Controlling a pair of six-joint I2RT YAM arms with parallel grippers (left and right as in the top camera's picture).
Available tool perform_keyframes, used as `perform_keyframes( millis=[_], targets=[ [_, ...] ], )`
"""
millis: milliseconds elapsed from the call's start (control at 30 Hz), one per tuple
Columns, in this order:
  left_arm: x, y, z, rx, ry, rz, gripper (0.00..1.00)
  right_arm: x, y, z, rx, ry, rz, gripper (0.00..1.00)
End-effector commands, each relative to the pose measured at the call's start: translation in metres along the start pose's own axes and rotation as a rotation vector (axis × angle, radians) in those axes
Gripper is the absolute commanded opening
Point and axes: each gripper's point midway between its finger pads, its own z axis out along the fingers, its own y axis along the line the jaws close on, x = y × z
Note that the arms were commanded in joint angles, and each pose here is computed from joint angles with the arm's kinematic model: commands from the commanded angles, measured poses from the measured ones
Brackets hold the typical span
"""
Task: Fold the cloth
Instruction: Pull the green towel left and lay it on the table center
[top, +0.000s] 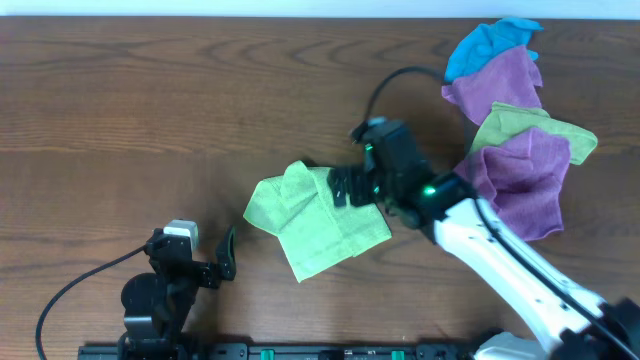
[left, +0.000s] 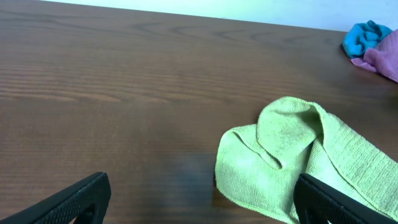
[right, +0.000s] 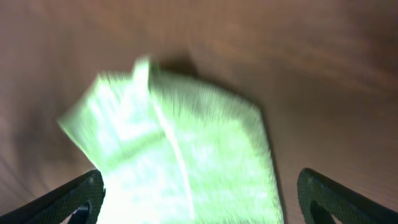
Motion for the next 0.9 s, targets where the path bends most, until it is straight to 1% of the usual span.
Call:
perform_keyframes(
  millis=[0,33,133,167,233,267,433,500,633,767,867],
  targets=[
    [0.009,0.001,0.003,0.000,0.019,-0.010,0.95,0.021,-0.003,0.013,0.039,0.091,-0.168,0.91],
    [0.009,0.001,0.003,0.000,0.019,-0.010,0.95,0.028,-0.005,0.017,0.049,0.124,-0.173,0.86],
    [0.009,0.001,0.003,0.000,0.019,-0.010,0.95,0.050,-0.008,0.023,0.068,0.213,-0.181,0.61],
    [0.009,0.001,0.003,0.000,0.019,-0.010,0.96,0.054,-0.007,0.024,0.070,0.229,-0.186,0.54],
    [0.009,0.001,0.003,0.000,0.019,-0.010,0.95,0.062,-0.006,0.025,0.085,0.256,-0.207,0.48],
    [0.009,0.001,0.003,0.000,0.019,-0.010,0.95,0.064,-0.005,0.025,0.094,0.262,-0.221,0.43],
    [0.009,0.001,0.003,0.000,0.019,-0.010,0.95,0.078,0.001,0.031,0.179,0.276,-0.332,0.44],
    [0.009,0.001,0.003,0.000,0.019,-0.010,0.95,0.084,0.003,0.034,0.228,0.279,-0.384,0.42],
    [0.009,0.001,0.003,0.000,0.019,-0.010,0.95,0.095,0.005,0.045,0.256,0.313,-0.452,0.38],
    [0.009,0.001,0.003,0.000,0.019,-0.010,0.95,0.104,-0.002,0.057,0.306,0.345,-0.481,0.37],
    [0.009,0.001,0.003,0.000,0.019,-0.010,0.95,0.107,-0.008,0.062,0.334,0.359,-0.488,0.37]
  ],
)
